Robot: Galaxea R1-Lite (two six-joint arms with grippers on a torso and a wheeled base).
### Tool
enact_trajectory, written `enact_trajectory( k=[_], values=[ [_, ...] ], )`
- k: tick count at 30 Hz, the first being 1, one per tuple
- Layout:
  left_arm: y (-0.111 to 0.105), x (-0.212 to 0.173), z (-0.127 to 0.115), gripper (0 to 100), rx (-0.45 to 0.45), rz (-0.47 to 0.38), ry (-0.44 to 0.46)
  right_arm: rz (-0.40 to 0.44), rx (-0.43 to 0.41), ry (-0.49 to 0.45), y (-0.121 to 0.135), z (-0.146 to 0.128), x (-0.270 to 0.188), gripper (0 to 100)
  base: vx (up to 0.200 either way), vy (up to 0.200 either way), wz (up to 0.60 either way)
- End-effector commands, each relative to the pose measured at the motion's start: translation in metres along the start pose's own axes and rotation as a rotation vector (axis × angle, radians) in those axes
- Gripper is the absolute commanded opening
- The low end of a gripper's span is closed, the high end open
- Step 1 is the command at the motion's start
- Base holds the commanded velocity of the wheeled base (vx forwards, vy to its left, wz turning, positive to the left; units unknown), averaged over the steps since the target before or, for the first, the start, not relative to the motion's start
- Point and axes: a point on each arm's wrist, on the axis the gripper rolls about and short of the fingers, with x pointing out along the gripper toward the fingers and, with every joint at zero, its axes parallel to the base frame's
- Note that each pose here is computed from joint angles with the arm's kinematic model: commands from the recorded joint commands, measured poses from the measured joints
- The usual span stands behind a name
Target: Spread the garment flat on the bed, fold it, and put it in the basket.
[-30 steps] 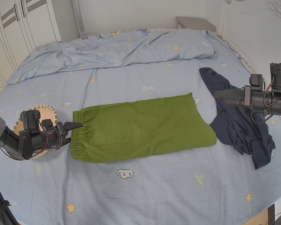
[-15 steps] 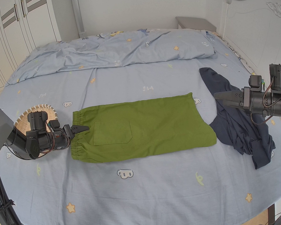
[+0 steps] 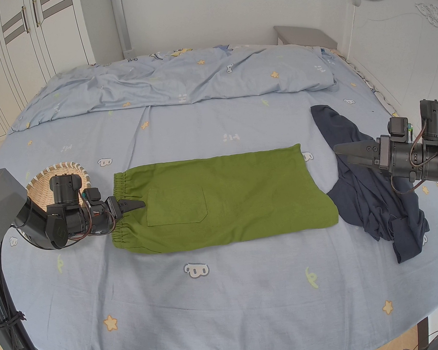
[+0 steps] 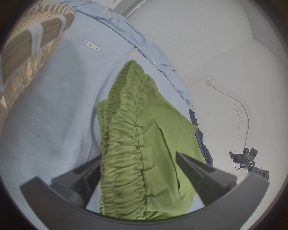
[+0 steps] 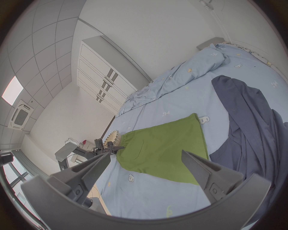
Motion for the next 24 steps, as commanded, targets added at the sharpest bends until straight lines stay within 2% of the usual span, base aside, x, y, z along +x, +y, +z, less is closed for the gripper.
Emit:
enact_trajectory(
  k=[1,11,15,22,24],
  values=[
    [0.000,0.004,-0.001,0,0.005,-0.007,0.003,0.001,0.000,0.000,0.000,0.000,0.001,100,0.000,0.000,0.00],
    [0.001,-0.007,0.005,0,0.001,0.006,-0.021,-0.007,0.004,-0.002,-0.003,0.001,0.001,100,0.000,0.000,0.00],
    [-0.006,-0.017,0.010,0,0.011,0.003,-0.042,-0.014,0.013,0.001,-0.009,0.002,0.004,100,0.000,0.000,0.00],
    [-0.011,-0.024,0.012,0,0.010,0.007,-0.043,-0.047,0.028,0.005,-0.051,0.003,0.039,100,0.000,0.000,0.00],
    [-0.012,-0.024,0.012,0,0.008,0.006,-0.039,-0.055,0.034,0.006,-0.070,0.010,0.056,100,0.000,0.000,0.00]
  ],
)
